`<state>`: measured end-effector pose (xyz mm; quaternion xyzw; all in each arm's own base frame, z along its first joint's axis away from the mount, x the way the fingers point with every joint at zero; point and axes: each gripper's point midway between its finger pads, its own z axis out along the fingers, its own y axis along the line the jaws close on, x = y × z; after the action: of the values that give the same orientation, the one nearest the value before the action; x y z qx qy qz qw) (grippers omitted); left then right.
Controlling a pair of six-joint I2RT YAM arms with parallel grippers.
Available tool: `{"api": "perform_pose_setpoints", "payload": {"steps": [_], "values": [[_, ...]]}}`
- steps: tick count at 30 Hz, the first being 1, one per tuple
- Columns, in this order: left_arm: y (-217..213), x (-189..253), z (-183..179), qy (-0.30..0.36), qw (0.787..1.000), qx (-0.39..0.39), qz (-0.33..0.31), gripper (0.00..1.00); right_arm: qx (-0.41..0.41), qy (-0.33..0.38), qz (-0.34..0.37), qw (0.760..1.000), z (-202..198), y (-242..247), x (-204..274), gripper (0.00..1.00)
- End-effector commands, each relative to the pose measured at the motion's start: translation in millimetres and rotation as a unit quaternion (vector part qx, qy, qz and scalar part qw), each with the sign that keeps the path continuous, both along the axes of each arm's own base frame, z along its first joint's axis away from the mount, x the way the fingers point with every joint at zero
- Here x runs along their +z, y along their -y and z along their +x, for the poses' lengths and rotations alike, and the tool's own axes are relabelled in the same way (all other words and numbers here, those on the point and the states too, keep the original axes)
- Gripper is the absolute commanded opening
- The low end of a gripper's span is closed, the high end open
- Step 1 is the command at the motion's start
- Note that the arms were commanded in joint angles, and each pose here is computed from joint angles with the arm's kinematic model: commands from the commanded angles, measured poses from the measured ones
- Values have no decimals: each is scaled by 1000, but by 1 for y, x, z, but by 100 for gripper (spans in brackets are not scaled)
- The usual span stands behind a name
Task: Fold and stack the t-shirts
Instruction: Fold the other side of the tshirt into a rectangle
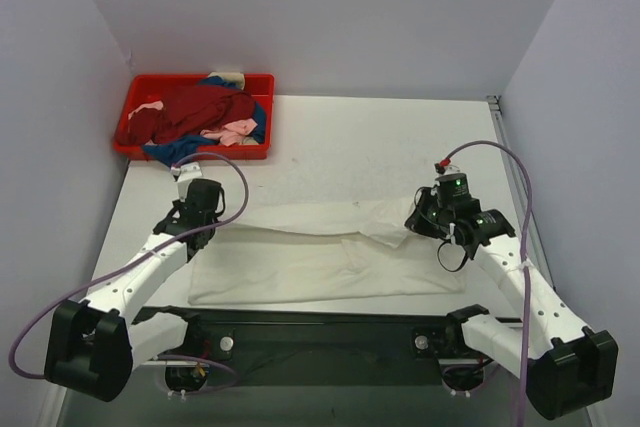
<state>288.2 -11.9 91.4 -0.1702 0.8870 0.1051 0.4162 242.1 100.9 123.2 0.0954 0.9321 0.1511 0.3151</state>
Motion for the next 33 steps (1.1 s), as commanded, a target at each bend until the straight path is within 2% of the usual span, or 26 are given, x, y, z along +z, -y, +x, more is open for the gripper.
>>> {"api": "perform_pose_setpoints", "payload": {"steps": [1,4,7,8,9,11,12,15,19,23,26,31,33], "values": [[-8,12,-13,22,999,27,-5,0,-3,-13,-9,1000,-13,2,-10,0],[-11,14,-22,30,999,39,-15,0,3,-19,-10,1000,-22,2,-18,0],[-11,16,-31,31,998,47,-25,26,11,-23,-4,1000,-31,-1,-23,3],[-11,18,-34,35,998,52,-27,52,15,-23,-4,1000,-34,-2,-23,10],[-7,19,-37,39,997,53,-34,61,20,-22,-1,1000,-37,-3,-23,26],[-9,29,-44,55,996,59,-32,77,29,-22,0,999,-42,-7,-22,37],[-7,33,-45,66,995,61,-38,82,31,-17,0,999,-44,-7,-19,43],[2,54,-49,99,993,43,-46,84,42,-9,0,999,-49,-12,-15,47],[23,64,-36,120,991,-11,-64,84,69,7,3,998,-49,-27,-10,48],[54,51,-20,99,989,-77,-85,87,115,13,15,993,-51,-54,-12,45],[65,41,-9,83,989,-96,-81,89,155,9,18,988,-54,-79,-18,44],[65,35,3,76,989,-107,-62,91,201,-30,2,979,-61,-109,-44,44],[61,33,6,75,989,-109,-62,92,193,-49,-17,980,-57,-109,-57,44]]}}
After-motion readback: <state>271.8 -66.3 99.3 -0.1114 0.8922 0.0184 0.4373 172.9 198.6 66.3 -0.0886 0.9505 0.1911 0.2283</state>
